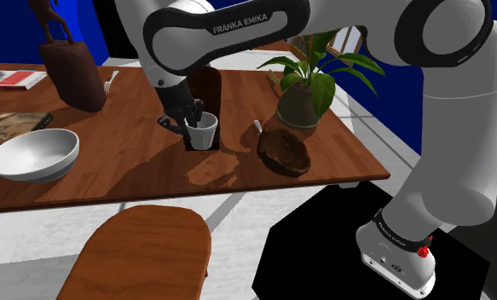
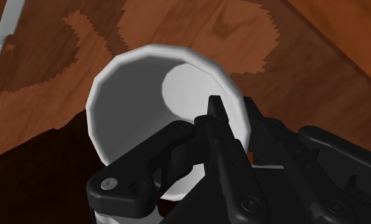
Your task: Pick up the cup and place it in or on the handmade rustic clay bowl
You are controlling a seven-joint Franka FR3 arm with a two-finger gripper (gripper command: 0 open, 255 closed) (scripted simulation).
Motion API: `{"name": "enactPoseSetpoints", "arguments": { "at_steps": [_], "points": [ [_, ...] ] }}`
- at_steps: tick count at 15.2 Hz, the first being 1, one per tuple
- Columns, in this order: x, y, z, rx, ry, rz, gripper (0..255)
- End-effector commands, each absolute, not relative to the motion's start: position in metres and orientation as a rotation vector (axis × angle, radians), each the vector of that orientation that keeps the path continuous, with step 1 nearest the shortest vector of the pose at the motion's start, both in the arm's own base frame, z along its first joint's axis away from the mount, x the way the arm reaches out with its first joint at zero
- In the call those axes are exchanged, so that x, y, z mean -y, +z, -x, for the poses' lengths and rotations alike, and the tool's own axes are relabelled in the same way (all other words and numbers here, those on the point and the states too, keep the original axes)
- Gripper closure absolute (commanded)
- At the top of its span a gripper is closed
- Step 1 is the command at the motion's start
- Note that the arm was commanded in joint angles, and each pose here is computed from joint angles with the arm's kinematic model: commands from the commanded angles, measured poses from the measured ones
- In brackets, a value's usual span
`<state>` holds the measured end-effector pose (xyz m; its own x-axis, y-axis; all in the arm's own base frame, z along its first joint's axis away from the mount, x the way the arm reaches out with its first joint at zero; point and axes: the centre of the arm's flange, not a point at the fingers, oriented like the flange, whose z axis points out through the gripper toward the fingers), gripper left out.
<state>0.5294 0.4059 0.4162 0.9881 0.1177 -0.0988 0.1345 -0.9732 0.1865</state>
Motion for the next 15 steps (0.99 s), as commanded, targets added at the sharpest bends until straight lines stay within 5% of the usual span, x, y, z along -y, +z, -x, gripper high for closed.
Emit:
{"name": "enactPoseSetpoints", "arguments": {
  "at_steps": [1,15],
  "points": [
    [-0.406,0.427,-0.528,-0.188,-0.129,-2.939,255],
    [-0.406,0.501,-0.528,-0.188,-0.129,-2.939,255]
  ]
}}
